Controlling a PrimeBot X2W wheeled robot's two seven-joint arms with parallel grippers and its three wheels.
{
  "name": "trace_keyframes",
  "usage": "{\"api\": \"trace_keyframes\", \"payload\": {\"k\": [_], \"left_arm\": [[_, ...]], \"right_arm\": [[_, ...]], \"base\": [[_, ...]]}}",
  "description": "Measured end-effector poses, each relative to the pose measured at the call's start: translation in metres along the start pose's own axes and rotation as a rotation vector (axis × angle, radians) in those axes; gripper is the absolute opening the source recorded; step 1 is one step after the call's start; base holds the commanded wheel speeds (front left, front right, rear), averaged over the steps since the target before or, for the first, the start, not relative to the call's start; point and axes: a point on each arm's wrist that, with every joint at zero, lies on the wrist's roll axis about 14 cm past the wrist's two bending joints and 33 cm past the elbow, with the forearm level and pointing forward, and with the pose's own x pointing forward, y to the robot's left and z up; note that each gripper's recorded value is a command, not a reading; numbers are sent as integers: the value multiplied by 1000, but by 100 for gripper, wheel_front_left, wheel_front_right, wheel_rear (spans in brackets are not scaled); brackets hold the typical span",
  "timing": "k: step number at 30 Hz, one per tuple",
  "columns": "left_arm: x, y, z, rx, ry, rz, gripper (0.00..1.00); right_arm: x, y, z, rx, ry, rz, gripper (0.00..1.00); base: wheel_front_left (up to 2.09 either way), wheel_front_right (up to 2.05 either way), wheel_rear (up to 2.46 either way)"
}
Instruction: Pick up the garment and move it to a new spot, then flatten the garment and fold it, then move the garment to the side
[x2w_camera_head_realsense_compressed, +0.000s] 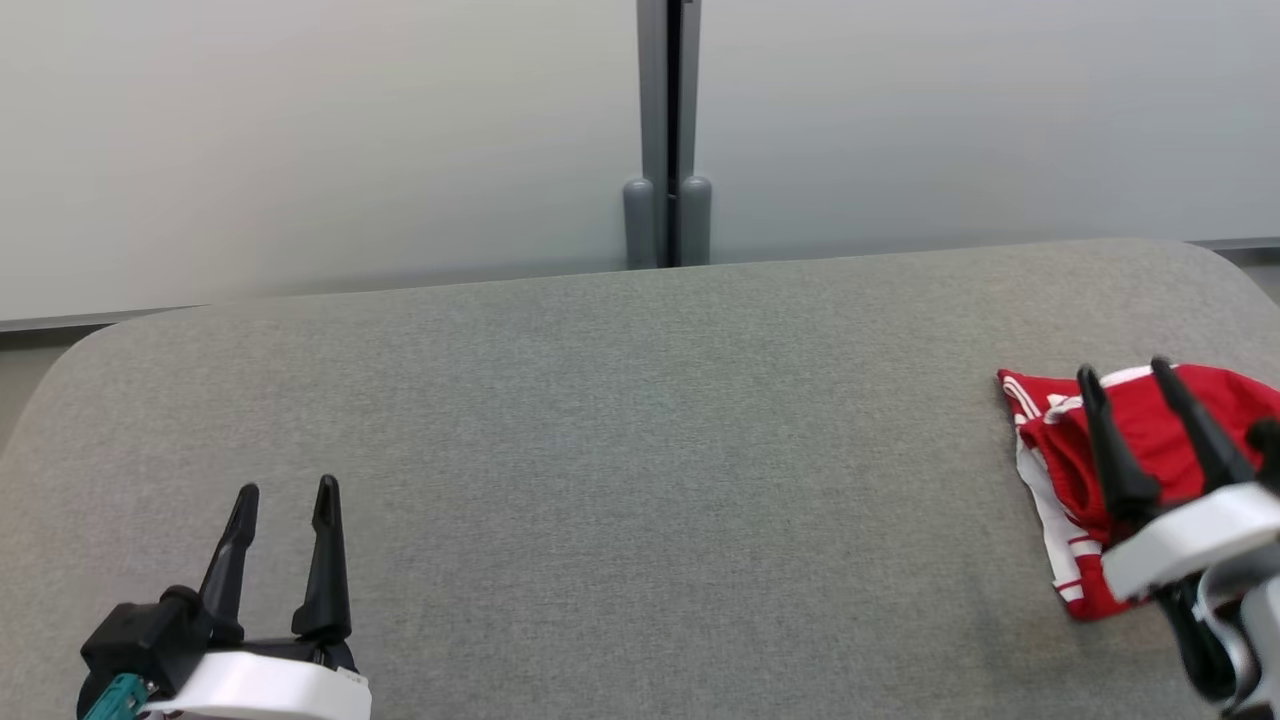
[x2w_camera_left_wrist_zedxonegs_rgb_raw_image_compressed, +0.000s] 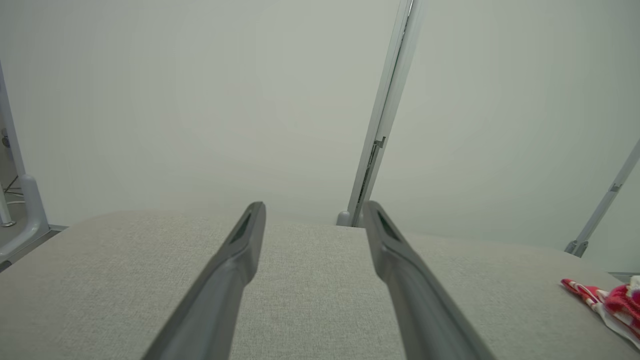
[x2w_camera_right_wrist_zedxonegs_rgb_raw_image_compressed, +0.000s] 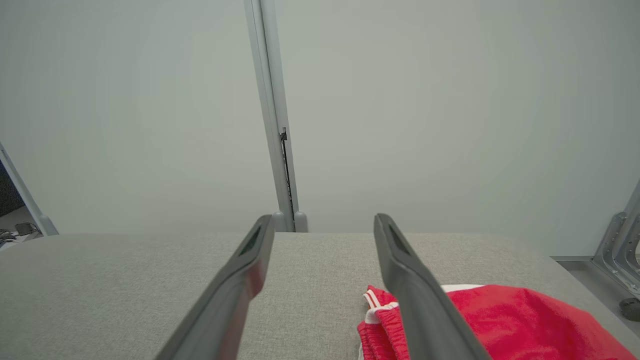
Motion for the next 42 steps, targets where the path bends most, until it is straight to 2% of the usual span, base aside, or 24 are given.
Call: {"api": "trace_keyframes", "payload": {"k": [5,13,21,38,39,42], "left_arm": [[-13,18,-14,-4,39,66,100],[-16,20,-26,65,76,61,100],[-14,18,-24,94,62,58,100],[-17,17,-27,86,66,53,100],[-18,17,-30,82,74,55,0],[-25,18,-43,63,118,68,0]], "right_arm": [[-19,22,-17,64,4,11,100],[-38,47,-21,93,-7,54,100],[-41,55,-19,106,-15,74,100],[-40,63,-17,108,-21,98,100],[-40,63,-19,110,-15,97,0],[-47,67,-34,133,30,88,0]], "base": [[0,0,0],[0,0,0],[0,0,0],[0,0,0],[0,0,0],[0,0,0]]}}
